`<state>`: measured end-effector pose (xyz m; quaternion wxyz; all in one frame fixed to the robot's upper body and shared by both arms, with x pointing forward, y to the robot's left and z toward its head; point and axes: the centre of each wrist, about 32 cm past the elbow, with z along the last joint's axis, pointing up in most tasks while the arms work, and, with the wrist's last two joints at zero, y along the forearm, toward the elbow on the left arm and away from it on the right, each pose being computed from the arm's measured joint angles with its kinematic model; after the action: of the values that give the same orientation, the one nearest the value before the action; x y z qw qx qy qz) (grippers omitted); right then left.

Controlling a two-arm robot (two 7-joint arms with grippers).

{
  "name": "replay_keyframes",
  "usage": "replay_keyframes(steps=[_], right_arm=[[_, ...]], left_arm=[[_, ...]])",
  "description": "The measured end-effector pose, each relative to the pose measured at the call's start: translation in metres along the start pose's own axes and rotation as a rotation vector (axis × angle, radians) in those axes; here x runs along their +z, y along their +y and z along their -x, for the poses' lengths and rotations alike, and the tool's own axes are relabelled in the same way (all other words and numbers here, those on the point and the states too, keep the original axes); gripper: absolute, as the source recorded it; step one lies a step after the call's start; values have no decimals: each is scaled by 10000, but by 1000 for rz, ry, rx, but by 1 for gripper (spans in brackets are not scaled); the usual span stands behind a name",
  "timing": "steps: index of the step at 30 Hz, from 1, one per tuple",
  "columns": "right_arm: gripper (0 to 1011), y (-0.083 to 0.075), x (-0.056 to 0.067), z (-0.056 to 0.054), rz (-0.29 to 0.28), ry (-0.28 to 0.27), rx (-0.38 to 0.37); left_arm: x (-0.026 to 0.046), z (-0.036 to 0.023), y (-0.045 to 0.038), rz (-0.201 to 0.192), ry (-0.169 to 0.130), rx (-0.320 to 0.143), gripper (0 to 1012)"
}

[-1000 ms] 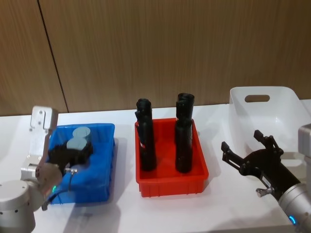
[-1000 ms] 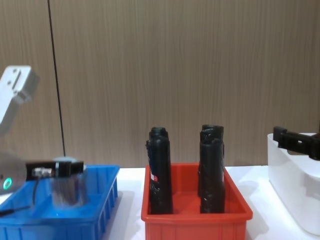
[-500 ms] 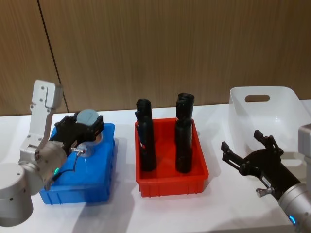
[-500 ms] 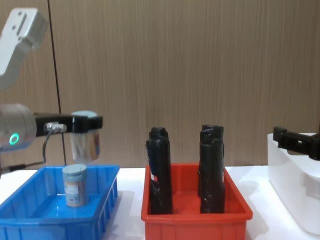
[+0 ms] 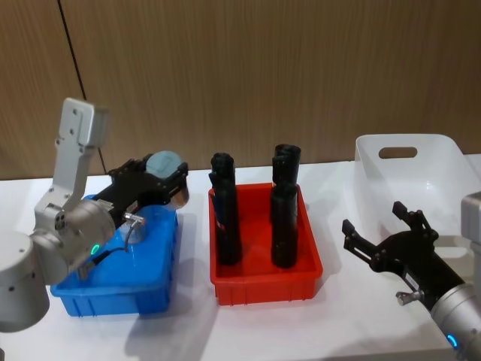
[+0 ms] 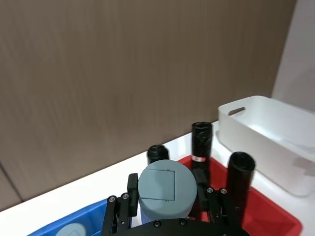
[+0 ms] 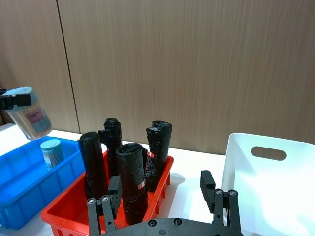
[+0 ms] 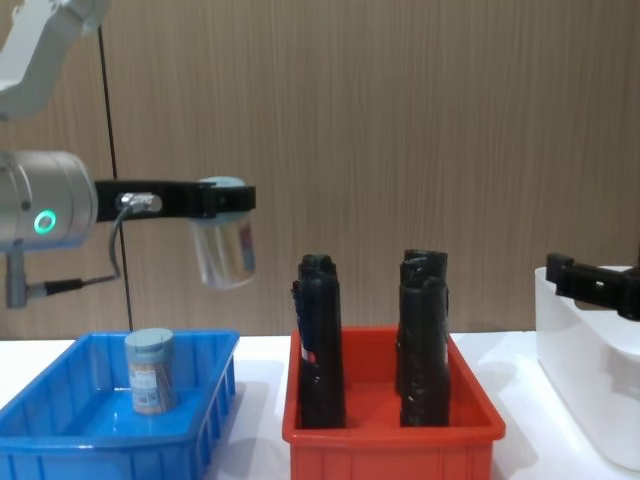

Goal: Pick the cotton swabs from the blue box and place them into the white box.

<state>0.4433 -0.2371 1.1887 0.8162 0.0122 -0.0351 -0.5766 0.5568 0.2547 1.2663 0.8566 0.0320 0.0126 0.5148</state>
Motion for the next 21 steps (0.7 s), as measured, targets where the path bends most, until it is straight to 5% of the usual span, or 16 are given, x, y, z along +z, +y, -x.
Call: replay_keyframes(steps=[12, 21], right_arm=[[1003, 0, 0, 0, 0, 0, 0], [1003, 0, 0, 0, 0, 0, 0]], left_arm=[[166, -3, -102, -22, 39, -162, 682], [248, 15, -264, -47, 76, -279, 682]])
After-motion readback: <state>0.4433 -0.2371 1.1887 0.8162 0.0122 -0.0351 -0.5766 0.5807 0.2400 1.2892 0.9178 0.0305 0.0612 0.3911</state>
